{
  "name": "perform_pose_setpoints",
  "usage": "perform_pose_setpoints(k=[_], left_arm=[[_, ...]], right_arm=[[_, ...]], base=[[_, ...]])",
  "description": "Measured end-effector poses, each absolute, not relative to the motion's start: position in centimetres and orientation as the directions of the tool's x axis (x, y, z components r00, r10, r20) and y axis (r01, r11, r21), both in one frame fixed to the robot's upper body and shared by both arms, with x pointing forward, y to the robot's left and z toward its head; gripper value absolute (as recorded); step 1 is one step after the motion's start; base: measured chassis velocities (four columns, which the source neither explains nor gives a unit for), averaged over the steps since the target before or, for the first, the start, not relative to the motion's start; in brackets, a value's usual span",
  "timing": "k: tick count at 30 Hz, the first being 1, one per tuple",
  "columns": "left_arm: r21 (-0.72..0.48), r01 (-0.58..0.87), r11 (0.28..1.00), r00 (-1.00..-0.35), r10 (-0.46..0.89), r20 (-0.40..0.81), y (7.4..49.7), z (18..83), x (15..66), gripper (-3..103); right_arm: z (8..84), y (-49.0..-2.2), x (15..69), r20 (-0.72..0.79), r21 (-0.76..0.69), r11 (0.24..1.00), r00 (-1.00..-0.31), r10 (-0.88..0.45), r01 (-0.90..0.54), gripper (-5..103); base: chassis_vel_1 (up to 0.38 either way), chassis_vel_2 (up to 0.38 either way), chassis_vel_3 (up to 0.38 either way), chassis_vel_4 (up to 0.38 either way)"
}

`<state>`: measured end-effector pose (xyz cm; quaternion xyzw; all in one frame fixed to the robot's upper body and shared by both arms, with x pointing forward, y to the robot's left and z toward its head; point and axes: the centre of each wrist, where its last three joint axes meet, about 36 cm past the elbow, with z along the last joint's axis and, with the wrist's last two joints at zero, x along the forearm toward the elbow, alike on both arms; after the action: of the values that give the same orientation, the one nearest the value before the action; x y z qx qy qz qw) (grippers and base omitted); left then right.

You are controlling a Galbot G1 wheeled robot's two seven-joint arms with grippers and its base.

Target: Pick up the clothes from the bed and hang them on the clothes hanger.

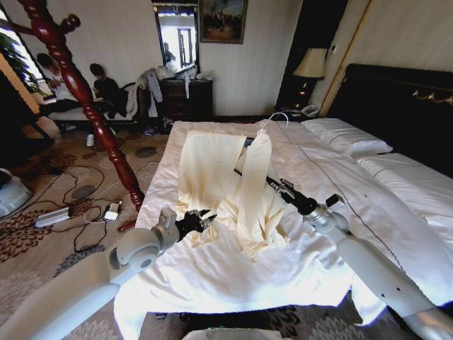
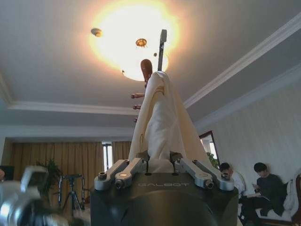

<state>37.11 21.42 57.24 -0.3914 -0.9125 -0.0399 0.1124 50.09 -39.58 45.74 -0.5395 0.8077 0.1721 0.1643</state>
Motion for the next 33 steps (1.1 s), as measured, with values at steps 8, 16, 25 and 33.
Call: perform_pose_setpoints(k=[8,16,25,33], left_arm=[[-0.016,0.686,0.727,-0.724,0.684,0.088,21.8,61.3,37.3,77],[0.079,0.612,0.787,-0.790,0.605,0.102,21.6,60.2,39.1,99],[0.105,0.644,0.758,-0.765,0.637,0.095,22.1,60.3,38.5,98],[0.165,0.705,0.690,-0.706,0.704,0.074,23.0,62.4,36.1,98]], right_arm=[[45.1,-39.9,49.9,-0.381,0.054,0.357,-0.350,-0.856,-0.932,19],[43.6,-37.7,49.4,-0.317,0.022,0.305,-0.296,-0.901,-0.952,19],[42.7,-38.2,49.2,-0.301,0.025,0.299,-0.292,-0.908,-0.954,19],[42.6,-40.0,50.3,-0.309,0.032,0.304,-0.298,-0.903,-0.952,19]], base=[[0.000,0.000,0.000,0.000],[0.000,0.000,0.000,0.000],[0.000,0.000,0.000,0.000],[0.000,0.000,0.000,0.000]])
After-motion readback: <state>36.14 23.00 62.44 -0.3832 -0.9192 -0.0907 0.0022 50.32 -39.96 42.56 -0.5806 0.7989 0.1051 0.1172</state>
